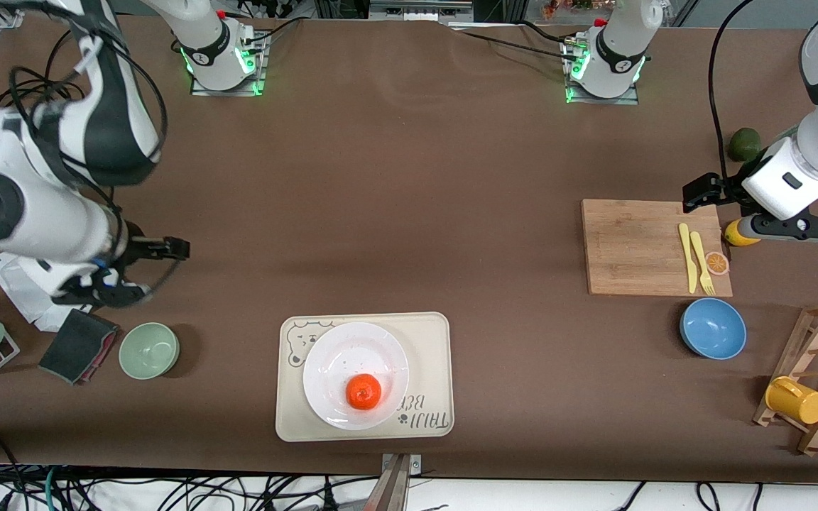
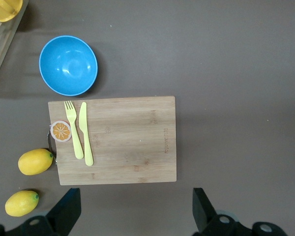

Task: Place orange and plate with both arms

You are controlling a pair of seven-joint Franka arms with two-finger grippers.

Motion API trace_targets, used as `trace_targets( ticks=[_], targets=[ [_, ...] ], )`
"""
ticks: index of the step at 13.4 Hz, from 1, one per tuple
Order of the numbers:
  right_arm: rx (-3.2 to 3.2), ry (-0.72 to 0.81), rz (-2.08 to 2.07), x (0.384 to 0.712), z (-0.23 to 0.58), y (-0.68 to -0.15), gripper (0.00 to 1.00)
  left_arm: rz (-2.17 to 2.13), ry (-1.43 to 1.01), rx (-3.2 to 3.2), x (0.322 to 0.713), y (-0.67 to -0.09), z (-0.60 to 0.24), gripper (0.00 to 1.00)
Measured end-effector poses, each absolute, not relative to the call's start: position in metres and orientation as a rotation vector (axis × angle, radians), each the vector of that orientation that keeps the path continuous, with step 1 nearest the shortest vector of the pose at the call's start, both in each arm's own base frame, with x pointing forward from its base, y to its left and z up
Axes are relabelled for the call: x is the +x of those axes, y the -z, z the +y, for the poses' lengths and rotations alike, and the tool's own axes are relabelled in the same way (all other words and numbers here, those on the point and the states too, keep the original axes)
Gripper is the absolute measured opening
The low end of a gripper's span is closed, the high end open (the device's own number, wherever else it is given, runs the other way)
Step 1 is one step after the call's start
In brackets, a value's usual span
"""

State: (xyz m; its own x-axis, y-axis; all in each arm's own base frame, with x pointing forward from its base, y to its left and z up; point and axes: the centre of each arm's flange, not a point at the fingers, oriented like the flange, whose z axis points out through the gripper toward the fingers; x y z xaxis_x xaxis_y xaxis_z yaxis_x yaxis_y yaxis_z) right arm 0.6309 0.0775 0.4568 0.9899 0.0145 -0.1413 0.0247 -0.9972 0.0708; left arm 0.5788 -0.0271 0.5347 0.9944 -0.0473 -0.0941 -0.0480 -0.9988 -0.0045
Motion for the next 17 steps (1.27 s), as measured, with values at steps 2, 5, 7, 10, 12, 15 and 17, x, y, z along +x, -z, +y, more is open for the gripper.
trace_targets(
  ticks=[2, 5, 7, 10, 12, 15, 17],
  targets=[
    [3.070, 0.224, -0.032, 0.607, 0.048, -0.481, 1.00, 0.074, -0.148, -3.132, 0.579, -0.535, -0.027, 1.00],
    [3.080, 0.218, -0.138, 0.579, 0.005, -0.531, 1.00, 0.074, -0.148, -3.132, 0.579, -0.535, -0.027, 1.00],
    [3.082, 0.238, -0.185, 0.562, -0.016, -0.556, 1.00, 0.074, -0.148, -3.132, 0.579, -0.535, -0.027, 1.00],
    [3.083, 0.333, -0.120, 0.543, -0.021, -0.571, 1.00, 0.074, -0.148, -3.132, 0.579, -0.535, -0.027, 1.00],
    [3.098, 0.327, -0.116, 0.544, -0.024, -0.570, 1.00, 0.074, -0.148, -3.132, 0.579, -0.535, -0.027, 1.00],
    [3.133, 0.288, -0.143, 0.547, -0.033, -0.571, 1.00, 0.074, -0.148, -3.132, 0.579, -0.535, -0.027, 1.00],
    [3.135, 0.287, -0.145, 0.547, -0.035, -0.571, 1.00, 0.074, -0.148, -3.132, 0.579, -0.535, -0.027, 1.00]
  ],
)
